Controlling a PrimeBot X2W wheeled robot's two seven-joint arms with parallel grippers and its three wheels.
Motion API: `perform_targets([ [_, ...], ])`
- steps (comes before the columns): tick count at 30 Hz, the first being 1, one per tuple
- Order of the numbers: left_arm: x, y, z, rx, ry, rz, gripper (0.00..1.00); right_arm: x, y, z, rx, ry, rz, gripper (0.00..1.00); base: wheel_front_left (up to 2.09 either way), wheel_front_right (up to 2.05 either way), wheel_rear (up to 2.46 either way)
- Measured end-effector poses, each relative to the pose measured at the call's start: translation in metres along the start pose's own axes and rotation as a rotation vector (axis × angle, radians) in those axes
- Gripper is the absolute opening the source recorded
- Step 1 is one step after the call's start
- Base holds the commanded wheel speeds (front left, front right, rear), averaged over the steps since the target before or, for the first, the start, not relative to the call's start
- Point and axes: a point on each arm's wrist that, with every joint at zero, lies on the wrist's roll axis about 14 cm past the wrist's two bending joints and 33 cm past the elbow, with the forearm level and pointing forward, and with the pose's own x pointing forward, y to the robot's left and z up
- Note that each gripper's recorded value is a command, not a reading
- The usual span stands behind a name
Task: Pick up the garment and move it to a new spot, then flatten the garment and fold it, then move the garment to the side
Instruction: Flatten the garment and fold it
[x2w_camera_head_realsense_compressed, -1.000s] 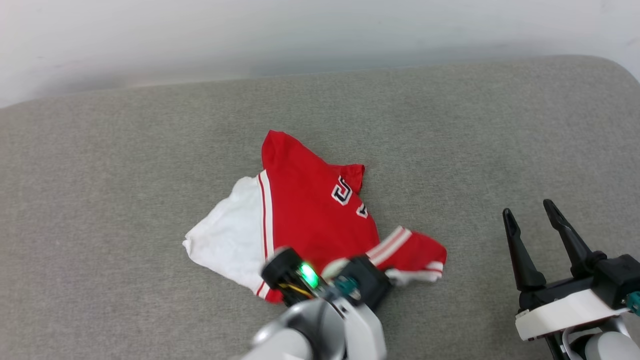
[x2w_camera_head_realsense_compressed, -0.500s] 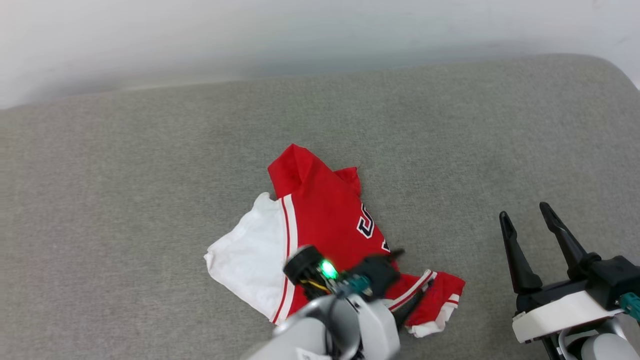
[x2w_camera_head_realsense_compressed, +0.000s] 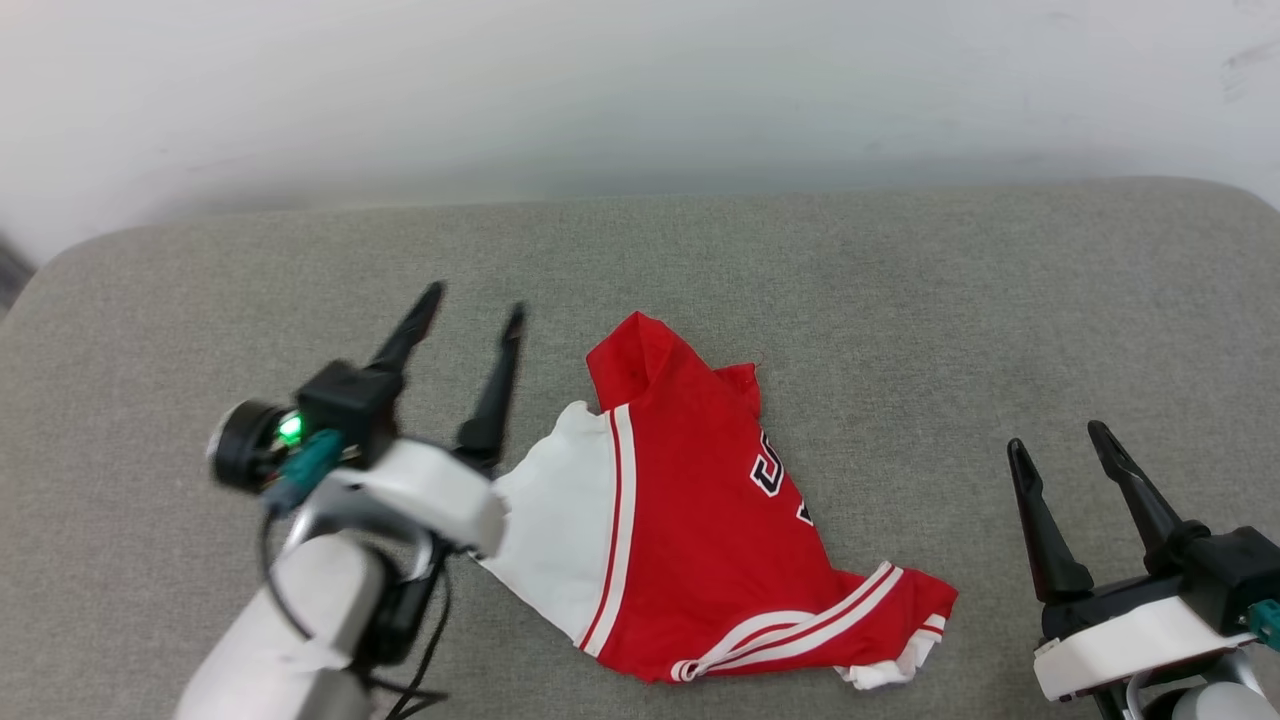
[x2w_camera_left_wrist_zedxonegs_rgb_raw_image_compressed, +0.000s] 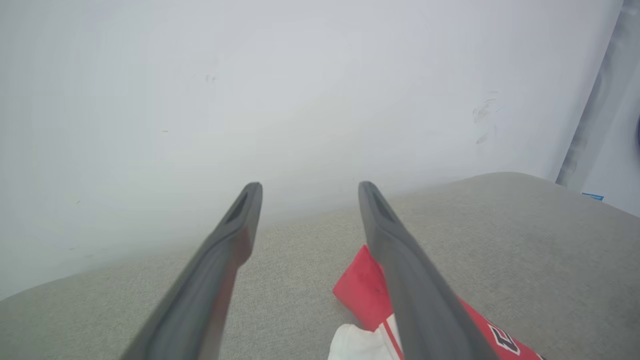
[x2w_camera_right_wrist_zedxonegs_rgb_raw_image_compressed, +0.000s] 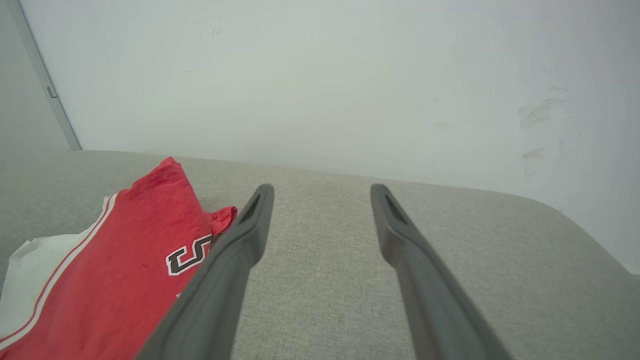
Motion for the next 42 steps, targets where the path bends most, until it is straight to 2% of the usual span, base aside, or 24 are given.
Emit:
perform_targets([
  [4,-0.023,0.038,-0.018,0.006,0.061,0.096,1.0,0.0,0.0,-0.001,0.0,0.002,0.003,1.0,0.0,0.0,0.0],
  [7,-0.04,0.05,-0.043,-0.021,0.169,0.125,1.0,0.0,-0.002,-0.004,-0.002,0.012,-0.003,1.0,0.0,0.0,0.0],
  [12,-0.076,0.024,-0.11,-0.073,0.551,-0.023,1.0,0.003,-0.005,-0.015,-0.003,0.04,-0.009,1.0,0.0,0.0,0.0],
  [20,-0.079,0.018,-0.141,-0.102,0.781,-0.06,1.0,0.009,0.004,-0.042,0.007,0.109,0.006,1.0,0.0,0.0,0.0],
  [21,-0.078,0.016,-0.155,-0.097,0.842,-0.072,1.0,0.01,0.003,-0.047,0.01,0.121,0.001,1.0,0.0,0.0,0.0],
  [29,-0.08,0.036,-0.19,-0.014,0.948,-0.026,1.0,0.01,-0.008,-0.055,0.004,0.143,-0.029,1.0,0.0,0.0,0.0],
  [30,-0.083,0.036,-0.195,-0.017,0.967,-0.031,0.44,0.01,-0.008,-0.056,0.004,0.146,-0.031,1.0,0.0,0.0,0.0],
  [31,-0.085,0.034,-0.199,-0.017,0.979,-0.038,0.0,0.009,-0.009,-0.057,0.002,0.149,-0.032,1.0,0.0,0.0,0.0],
  [36,-0.08,0.033,-0.199,-0.044,0.943,-0.028,0.0,0.01,-0.008,-0.058,0.0,0.151,-0.03,1.0,0.0,0.0,0.0],
  [42,-0.064,0.059,-0.167,-0.038,0.764,0.09,0.0,0.013,-0.002,-0.052,-0.004,0.134,-0.008,1.0,0.0,0.0,0.0],
])
